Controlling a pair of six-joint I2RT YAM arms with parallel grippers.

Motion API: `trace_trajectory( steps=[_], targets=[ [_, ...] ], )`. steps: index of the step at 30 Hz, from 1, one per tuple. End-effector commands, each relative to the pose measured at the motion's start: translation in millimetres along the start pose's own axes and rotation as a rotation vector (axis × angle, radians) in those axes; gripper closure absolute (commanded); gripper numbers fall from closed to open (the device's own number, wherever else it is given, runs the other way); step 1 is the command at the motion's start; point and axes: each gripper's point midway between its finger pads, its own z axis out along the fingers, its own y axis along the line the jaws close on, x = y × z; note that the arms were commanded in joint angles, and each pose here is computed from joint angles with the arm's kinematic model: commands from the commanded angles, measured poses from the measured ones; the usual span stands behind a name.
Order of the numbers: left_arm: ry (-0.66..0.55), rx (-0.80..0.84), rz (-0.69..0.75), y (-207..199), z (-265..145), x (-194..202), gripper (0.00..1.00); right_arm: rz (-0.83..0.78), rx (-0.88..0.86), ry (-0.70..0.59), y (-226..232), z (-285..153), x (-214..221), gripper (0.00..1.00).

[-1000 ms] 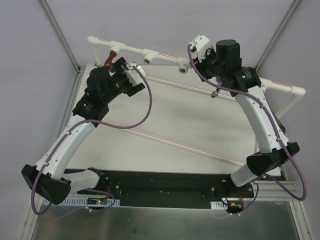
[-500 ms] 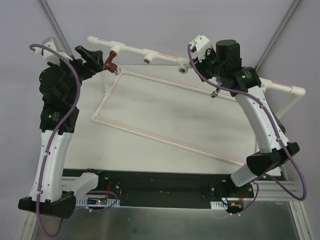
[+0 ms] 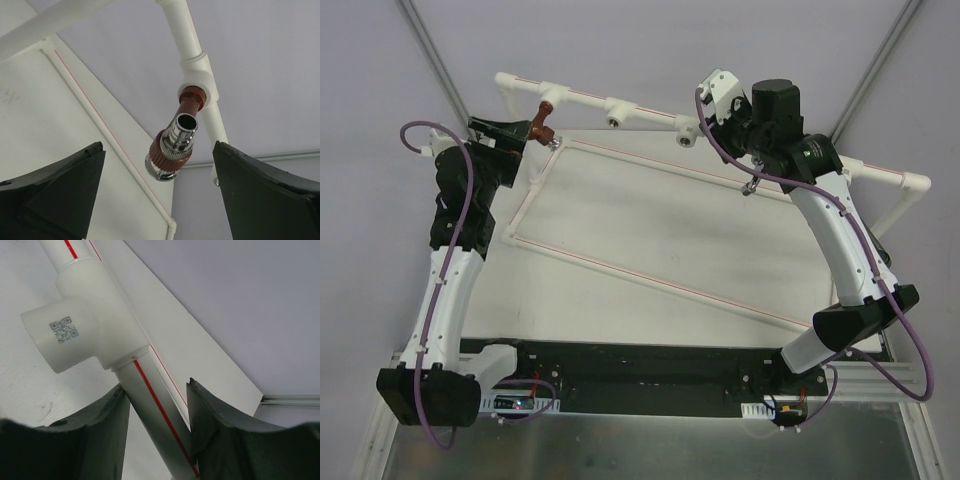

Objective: Install the water faucets

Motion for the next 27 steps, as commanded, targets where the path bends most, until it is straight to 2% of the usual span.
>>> trace_trajectory(
  steps=[1,3,5,7,9,12,14,15,17,18,21,23,24,25,26,27],
  targets=[
    [0.044,0.193,-0.067,-39,18,3,0.08,0.111,-0.078,0.094,28,19,25,1.00],
    [0.082,0.221,-0.077,-40,30,11,0.14,0.112,-0.076,0.100,28,19,26,1.00],
    [0.105,0.255,-0.067,-43,39,15,0.26,0.111,-0.072,0.103,27,19,27,1.00],
    [0.119,0.286,-0.022,-48,44,17,0.41,0.110,-0.074,0.104,28,19,27,1.00],
    [0.120,0.325,0.094,-57,45,16,0.62,0.109,-0.075,0.107,29,20,28,1.00],
    [0.146,0.413,0.390,-67,40,22,0.86,0.109,-0.076,0.108,29,20,29,1.00],
    [0.166,0.450,0.661,-68,35,28,0.94,0.109,-0.073,0.110,28,19,29,1.00],
    [0.183,0.469,0.842,-66,32,37,0.96,0.108,-0.075,0.112,29,20,30,1.00],
    [0.251,0.514,1.272,-56,22,66,0.97,0.108,-0.073,0.112,28,20,29,1.00],
    [0.284,0.564,1.506,-49,15,85,0.93,0.109,-0.075,0.110,29,21,29,1.00],
    [0.304,0.635,2.075,-15,14,122,0.84,0.112,-0.079,0.114,29,23,30,1.00],
    [0.315,0.581,2.367,3,24,126,0.75,0.113,-0.080,0.113,29,23,30,1.00],
    [0.320,0.500,2.451,8,30,119,0.73,0.115,-0.080,0.113,29,23,30,1.00],
    [0.308,0.473,2.460,4,32,115,0.71,0.113,-0.081,0.113,30,23,29,1.00],
    [0.274,0.477,2.412,-7,28,112,0.66,0.113,-0.079,0.115,29,23,30,1.00],
    [0.225,0.502,2.336,-21,23,110,0.53,0.113,-0.078,0.116,29,23,30,1.00]
  ],
)
